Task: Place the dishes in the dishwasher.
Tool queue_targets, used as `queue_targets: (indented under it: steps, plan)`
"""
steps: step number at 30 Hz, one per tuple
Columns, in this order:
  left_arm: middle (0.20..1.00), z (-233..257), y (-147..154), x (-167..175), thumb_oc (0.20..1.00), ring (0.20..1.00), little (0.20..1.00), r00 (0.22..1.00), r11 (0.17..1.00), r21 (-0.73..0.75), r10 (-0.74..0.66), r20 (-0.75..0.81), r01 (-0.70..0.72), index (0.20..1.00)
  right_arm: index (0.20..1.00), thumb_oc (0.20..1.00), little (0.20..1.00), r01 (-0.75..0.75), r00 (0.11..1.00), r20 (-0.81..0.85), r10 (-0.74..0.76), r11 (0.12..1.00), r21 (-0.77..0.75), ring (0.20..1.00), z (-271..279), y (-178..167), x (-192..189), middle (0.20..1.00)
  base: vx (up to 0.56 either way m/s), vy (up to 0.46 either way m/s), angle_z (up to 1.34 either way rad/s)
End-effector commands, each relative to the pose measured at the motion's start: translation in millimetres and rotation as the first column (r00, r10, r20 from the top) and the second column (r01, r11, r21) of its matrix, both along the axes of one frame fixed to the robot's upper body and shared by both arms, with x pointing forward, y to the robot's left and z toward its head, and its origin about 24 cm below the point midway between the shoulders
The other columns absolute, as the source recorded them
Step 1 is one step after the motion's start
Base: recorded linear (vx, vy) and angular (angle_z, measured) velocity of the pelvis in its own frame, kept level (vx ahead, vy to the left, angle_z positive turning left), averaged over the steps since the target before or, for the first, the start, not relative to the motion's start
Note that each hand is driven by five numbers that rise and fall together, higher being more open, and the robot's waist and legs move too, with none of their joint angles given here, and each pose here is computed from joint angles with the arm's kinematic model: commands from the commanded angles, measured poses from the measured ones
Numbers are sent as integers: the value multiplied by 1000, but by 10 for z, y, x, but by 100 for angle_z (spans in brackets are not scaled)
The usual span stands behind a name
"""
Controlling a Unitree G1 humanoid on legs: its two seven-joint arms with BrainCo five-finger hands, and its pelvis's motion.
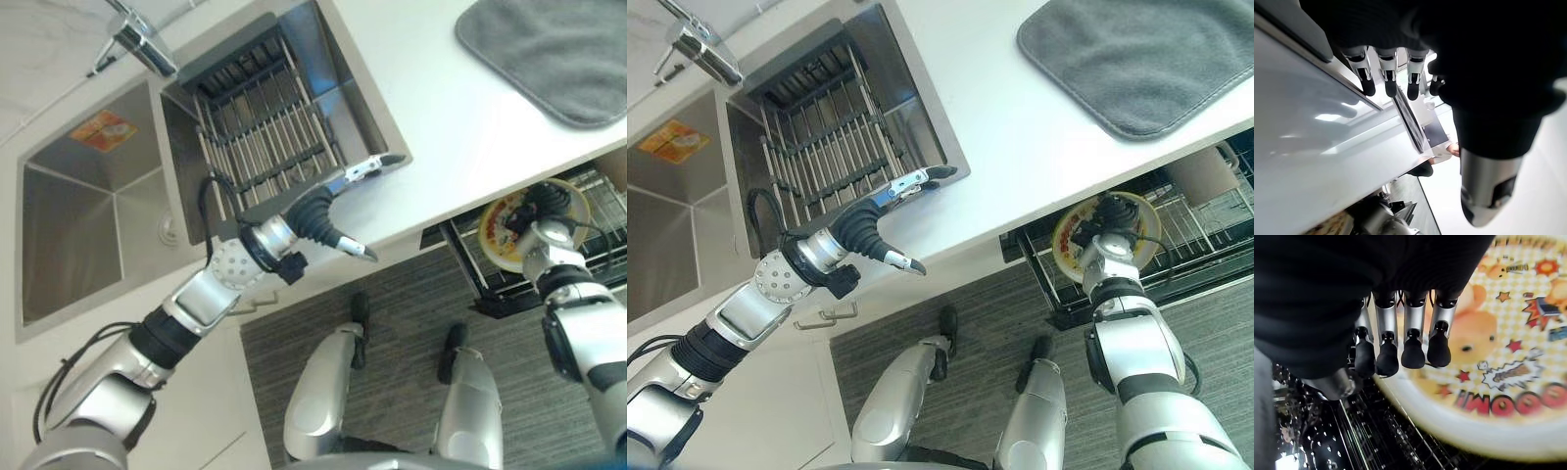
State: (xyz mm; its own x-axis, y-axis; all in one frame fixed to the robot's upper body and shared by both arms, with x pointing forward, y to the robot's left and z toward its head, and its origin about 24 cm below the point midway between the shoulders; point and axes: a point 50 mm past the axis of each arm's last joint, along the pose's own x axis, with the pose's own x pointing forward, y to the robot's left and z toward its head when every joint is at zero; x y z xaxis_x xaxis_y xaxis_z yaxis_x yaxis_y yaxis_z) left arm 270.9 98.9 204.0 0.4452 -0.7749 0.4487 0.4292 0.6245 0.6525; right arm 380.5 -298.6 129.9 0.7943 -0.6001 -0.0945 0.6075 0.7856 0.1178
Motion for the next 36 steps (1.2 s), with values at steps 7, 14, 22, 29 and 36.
queue_targets:
  steps: [7, 14, 22, 29, 36]
  plan:
    - [1000, 421, 67, -73, 1000, 1000, 1000, 973, 999, -48, 33, 227, -23, 1000, 200, 200, 200, 26, 989, 147, -21, 999, -36, 200, 546, 75, 149, 200, -3, -12, 0]
    - [1000, 473, 73, -50, 1000, 1000, 1000, 966, 999, -41, 40, 254, -31, 1000, 1000, 1000, 1000, 57, 977, 207, -59, 998, 17, 1000, 589, 109, 152, 1000, -37, 16, 0]
    - [1000, 402, 153, -38, 1000, 1000, 1000, 974, 997, -44, 71, 217, -63, 1000, 1000, 1000, 1000, 76, 908, 386, -161, 972, 224, 1000, 450, 201, 71, 1000, -15, 26, -1]
    - [1000, 192, 226, -72, 1000, 1000, 1000, 978, 992, -38, 128, 166, -123, 1000, 1000, 1000, 1000, -7, 836, 527, -154, 957, 291, 1000, 316, 483, -109, 1000, 21, 52, -5]
    - [1000, 67, 270, -104, 1000, 1000, 1000, 971, 982, -52, 188, 146, -182, 1000, 1000, 1000, 1000, -56, 817, 568, -95, 969, 242, 1000, 203, 811, -386, 1000, 22, 38, -14]
